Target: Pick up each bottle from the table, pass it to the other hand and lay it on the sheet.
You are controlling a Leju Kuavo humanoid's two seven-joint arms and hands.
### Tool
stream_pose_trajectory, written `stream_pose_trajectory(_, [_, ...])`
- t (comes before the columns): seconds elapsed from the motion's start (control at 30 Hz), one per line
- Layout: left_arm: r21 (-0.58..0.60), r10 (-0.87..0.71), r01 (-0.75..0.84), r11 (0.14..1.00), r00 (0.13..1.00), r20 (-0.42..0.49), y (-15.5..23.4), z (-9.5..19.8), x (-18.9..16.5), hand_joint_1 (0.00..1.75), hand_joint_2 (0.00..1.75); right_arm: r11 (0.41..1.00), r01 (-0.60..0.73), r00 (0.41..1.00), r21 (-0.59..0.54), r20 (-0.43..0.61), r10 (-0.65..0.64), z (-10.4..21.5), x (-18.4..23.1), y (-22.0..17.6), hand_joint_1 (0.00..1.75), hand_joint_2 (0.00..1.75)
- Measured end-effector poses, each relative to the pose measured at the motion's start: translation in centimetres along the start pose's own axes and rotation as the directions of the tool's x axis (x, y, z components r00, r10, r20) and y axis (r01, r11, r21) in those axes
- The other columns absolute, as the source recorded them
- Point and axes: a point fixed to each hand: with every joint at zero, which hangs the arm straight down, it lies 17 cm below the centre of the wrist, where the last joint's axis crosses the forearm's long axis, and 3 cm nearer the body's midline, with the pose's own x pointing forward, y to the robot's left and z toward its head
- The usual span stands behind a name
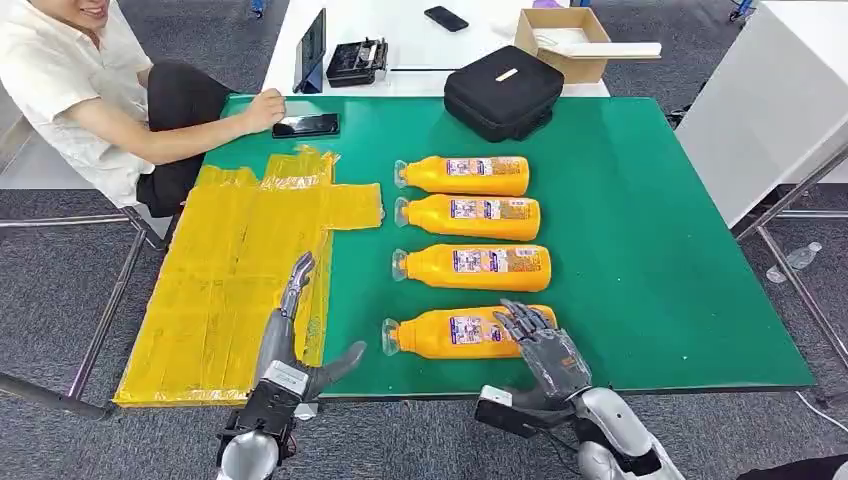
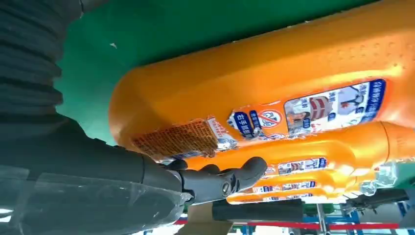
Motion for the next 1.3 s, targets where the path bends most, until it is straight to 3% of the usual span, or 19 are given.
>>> stream_pose_trajectory(0.67, [-0.010, 0.003, -0.003, 1.000, 1.000, 0.001, -0.3, 0.0, 0.1, 0.00, 1.75, 0.994, -0.111, 0.994, 0.024, -0.013, 0.112, 0.7, -1.2, -0.2, 0.00, 1.75])
stream_pose_trajectory(1.0, [-0.033, 0.009, -0.008, 0.999, 1.000, 0.015, -1.2, -0.2, 0.7, 0.00, 1.75, 0.984, -0.178, 0.984, -0.027, 0.013, 0.179, -2.3, -1.7, -3.7, 0.00, 1.75])
stream_pose_trajectory(1.3, [-0.058, 0.017, -0.015, 0.998, 1.000, 0.026, -2.0, -0.3, 1.0, 0.00, 1.75, 0.993, -0.115, 0.993, -0.041, -0.003, 0.115, -4.7, -2.8, -5.1, 0.00, 1.75])
